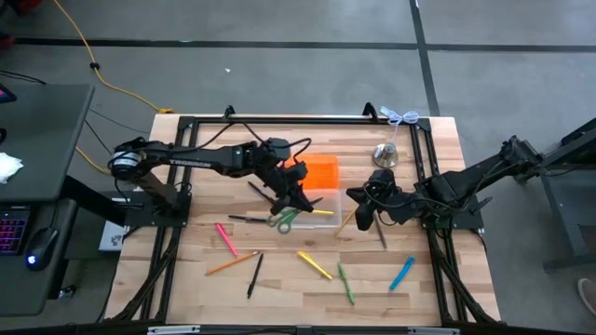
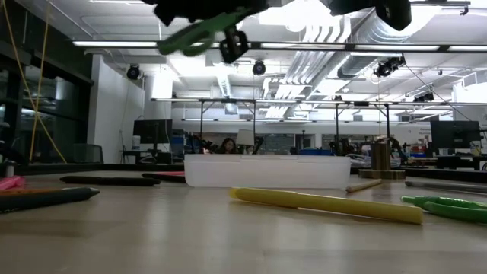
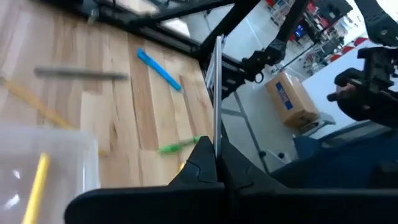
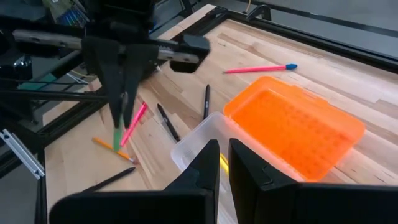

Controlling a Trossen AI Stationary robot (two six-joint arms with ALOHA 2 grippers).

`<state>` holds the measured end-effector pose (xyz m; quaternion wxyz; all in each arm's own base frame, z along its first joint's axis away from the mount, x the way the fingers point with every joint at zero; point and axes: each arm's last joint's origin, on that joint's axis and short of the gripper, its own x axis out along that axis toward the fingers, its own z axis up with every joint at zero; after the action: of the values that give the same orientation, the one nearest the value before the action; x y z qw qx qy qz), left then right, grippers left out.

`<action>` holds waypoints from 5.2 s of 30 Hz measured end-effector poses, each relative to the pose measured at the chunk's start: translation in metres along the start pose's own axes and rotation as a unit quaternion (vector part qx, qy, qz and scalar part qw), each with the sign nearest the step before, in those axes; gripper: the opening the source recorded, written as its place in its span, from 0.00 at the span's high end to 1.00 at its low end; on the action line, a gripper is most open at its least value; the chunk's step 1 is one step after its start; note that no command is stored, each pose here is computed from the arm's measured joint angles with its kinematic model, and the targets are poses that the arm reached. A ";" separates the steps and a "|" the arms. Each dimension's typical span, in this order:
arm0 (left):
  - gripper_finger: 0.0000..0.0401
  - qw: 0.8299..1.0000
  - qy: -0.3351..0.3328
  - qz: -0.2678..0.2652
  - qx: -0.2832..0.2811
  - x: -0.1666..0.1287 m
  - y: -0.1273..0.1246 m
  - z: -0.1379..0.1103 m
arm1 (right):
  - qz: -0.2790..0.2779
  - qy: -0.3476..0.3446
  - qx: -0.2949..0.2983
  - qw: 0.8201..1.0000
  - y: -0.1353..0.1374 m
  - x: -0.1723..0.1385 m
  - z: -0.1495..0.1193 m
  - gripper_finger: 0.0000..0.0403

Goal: Pick & place school supplies into a supply box
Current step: Put the green scissor into the container

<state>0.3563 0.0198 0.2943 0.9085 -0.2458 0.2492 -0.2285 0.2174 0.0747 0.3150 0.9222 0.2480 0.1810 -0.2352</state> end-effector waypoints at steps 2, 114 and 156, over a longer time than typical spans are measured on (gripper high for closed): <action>0.97 1.000 0.017 0.006 0.003 0.004 0.002 0.004 | -0.001 0.000 0.000 1.000 0.000 0.000 0.000 0.97; 0.97 0.979 0.169 0.003 -0.114 0.070 0.137 -0.002 | 0.192 -0.113 0.050 0.974 -0.148 -0.018 -0.110 0.97; 0.91 0.972 0.182 0.041 -0.144 0.071 0.152 -0.012 | 0.197 -0.110 0.053 0.973 -0.148 -0.018 -0.110 0.97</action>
<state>0.4489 0.0959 0.1761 0.8119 -0.3176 0.4501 -0.1934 0.1010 0.0274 0.1787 0.9501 0.3000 0.0130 -0.0842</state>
